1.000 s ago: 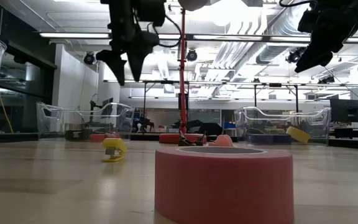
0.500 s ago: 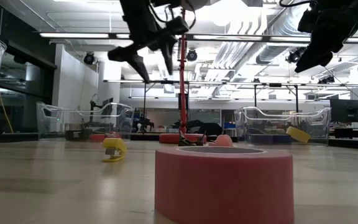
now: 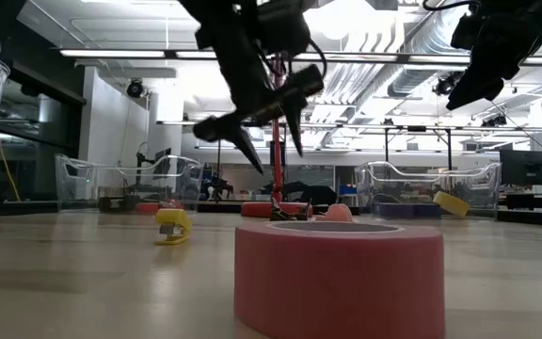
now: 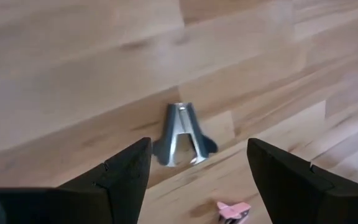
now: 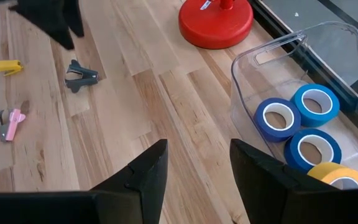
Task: Pick and place Stapler, Stapler remover, tape
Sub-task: Put the black stapler remover into the bottom transparent bin
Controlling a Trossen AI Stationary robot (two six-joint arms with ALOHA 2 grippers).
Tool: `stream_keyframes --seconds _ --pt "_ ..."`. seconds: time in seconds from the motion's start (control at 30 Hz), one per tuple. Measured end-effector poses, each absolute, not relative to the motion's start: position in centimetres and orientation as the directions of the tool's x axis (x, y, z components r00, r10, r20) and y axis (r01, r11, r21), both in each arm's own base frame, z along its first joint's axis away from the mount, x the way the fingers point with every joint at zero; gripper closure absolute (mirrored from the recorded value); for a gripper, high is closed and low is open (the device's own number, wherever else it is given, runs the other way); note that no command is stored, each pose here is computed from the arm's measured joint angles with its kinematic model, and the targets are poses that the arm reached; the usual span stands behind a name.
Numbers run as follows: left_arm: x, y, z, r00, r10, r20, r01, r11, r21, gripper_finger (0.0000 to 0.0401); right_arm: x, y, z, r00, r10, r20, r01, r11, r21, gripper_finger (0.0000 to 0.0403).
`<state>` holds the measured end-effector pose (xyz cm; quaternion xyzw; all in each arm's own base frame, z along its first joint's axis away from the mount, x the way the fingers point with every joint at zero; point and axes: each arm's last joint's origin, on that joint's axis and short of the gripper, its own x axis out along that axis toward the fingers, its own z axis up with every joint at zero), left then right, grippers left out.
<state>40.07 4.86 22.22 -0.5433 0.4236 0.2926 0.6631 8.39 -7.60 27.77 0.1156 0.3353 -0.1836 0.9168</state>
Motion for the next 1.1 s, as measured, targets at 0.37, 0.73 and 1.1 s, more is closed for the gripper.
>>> stream_keyframes --seconds 0.37,0.73,1.1 --pt "41.2 4.9 19.8 0.458 -0.131 -0.879 -0.855 0.205 -0.476 0.0140 8.4 -7.6 27.8 0.708 -0.259 -0.657 0.414 0.906 0.089 0.0237" --pt "41.2 5.1 20.0 0.460 -0.063 -0.885 -0.847 0.268 -0.459 0.0140 8.4 -7.5 27.8 0.722 -0.237 -0.650 0.394 0.913 0.105 0.0237" --pt "35.8 4.6 27.4 0.394 0.201 -0.897 -0.890 0.327 -0.318 0.0140 9.4 -7.2 28.0 0.782 -0.116 -0.612 0.245 0.961 0.132 0.0237"
